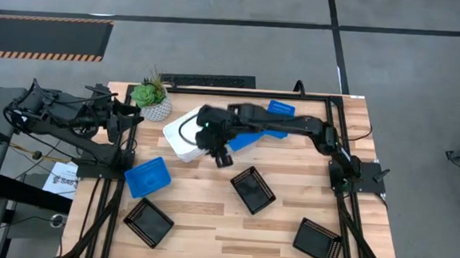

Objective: Stack baskets by color
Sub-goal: Stack the bottom blue bin on the top left blue bin

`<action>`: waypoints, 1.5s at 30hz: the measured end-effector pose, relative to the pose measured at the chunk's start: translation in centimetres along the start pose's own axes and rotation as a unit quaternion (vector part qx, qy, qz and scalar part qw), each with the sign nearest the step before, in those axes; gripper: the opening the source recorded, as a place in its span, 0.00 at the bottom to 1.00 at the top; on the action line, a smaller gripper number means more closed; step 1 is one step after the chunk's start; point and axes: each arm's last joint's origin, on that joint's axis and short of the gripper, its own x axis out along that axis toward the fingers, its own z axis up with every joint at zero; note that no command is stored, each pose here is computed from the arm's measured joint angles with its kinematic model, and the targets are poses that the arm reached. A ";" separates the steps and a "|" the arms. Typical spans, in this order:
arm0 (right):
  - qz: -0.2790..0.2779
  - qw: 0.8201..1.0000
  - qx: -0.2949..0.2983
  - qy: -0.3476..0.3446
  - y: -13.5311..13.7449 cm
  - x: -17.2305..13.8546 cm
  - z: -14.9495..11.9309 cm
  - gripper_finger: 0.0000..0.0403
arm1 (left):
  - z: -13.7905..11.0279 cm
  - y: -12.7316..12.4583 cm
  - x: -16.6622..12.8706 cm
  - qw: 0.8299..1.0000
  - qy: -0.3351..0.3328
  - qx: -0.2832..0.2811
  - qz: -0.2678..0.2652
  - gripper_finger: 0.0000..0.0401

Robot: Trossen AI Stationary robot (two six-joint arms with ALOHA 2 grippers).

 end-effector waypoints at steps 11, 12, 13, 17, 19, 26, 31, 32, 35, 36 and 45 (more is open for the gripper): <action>-0.022 0.986 -0.094 -0.140 5.0 7.5 4.5 0.48 | 0.0 0.0 0.0 1.000 0.000 -0.005 0.000 0.56; -0.020 0.985 -0.098 -0.140 5.2 8.5 4.5 0.48 | 0.0 0.0 0.0 1.000 0.000 -0.006 0.000 0.56; -0.021 0.984 -0.102 -0.144 5.4 9.3 4.5 0.48 | 0.0 0.0 0.0 1.000 0.000 -0.006 0.000 0.56; -0.041 0.972 -0.127 -0.194 6.0 12.0 5.0 0.50 | 0.0 0.0 0.0 1.000 -0.001 -0.007 -0.001 0.56; -0.038 0.971 -0.130 -0.196 6.4 13.2 4.8 0.51 | 0.0 0.0 0.0 1.000 0.000 -0.007 0.000 0.56; -0.048 0.963 -0.143 -0.222 6.8 16.7 4.3 0.50 | 0.0 0.0 0.0 1.000 -0.001 -0.007 0.000 0.56; -0.052 0.961 -0.144 -0.229 6.8 19.0 3.5 0.48 | 0.0 0.0 0.0 1.000 -0.002 -0.007 0.001 0.56; -0.053 0.961 -0.144 -0.230 6.7 19.3 3.3 0.48 | 0.0 0.0 0.0 1.000 -0.002 -0.007 0.001 0.56; -0.054 0.963 -0.141 -0.225 6.4 19.7 3.0 0.47 | 0.0 0.0 0.0 1.000 -0.002 -0.007 0.002 0.56; -0.055 0.963 -0.140 -0.225 6.3 19.6 3.0 0.47 | 0.0 0.0 0.0 1.000 -0.002 -0.007 0.002 0.56; -0.056 0.968 -0.105 -0.222 5.0 19.6 2.5 0.45 | 0.0 0.0 0.0 1.000 -0.002 -0.006 0.002 0.56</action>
